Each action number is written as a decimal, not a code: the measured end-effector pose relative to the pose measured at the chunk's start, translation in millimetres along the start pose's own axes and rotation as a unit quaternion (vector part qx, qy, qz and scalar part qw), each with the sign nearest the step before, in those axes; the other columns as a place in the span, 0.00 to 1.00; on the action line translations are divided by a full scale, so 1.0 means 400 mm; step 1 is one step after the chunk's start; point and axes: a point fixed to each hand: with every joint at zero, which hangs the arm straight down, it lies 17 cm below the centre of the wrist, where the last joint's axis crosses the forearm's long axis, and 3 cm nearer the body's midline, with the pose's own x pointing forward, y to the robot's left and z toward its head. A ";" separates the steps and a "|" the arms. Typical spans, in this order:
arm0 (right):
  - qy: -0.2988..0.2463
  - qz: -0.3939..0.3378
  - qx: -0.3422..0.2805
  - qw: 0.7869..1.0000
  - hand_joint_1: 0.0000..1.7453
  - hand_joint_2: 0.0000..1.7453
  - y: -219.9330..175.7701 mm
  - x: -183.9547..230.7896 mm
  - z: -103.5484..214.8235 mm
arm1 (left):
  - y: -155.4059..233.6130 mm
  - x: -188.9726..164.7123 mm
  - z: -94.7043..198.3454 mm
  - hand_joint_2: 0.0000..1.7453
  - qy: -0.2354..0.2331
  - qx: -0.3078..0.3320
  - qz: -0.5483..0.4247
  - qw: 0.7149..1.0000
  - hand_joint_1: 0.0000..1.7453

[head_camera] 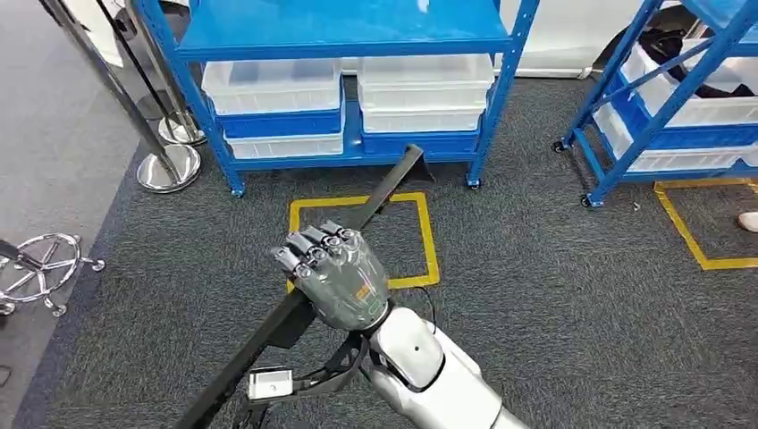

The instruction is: Take the parts from the cabinet and place them on the table.

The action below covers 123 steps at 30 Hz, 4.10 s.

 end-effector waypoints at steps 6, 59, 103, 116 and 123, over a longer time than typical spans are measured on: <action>0.001 0.000 0.004 1.000 1.00 1.00 0.007 -0.001 0.004 | 0.000 -0.002 0.001 1.00 0.000 0.000 0.000 1.000 0.00; 0.023 -0.018 0.020 0.999 1.00 1.00 0.028 -0.028 0.015 | -0.018 0.018 0.000 1.00 -0.010 -0.001 0.005 1.000 0.00; -0.020 -0.034 0.032 0.999 1.00 1.00 0.005 -0.022 -0.028 | -0.013 0.019 0.002 1.00 -0.020 -0.005 -0.002 1.000 0.00; -0.032 0.014 0.008 0.999 1.00 1.00 -0.067 -0.076 -0.092 | -0.027 0.031 0.001 1.00 -0.023 -0.012 -0.005 1.000 0.00; -0.024 0.028 0.007 0.999 1.00 1.00 -0.073 -0.096 -0.090 | -0.040 0.028 0.003 1.00 -0.022 -0.021 -0.001 1.000 0.00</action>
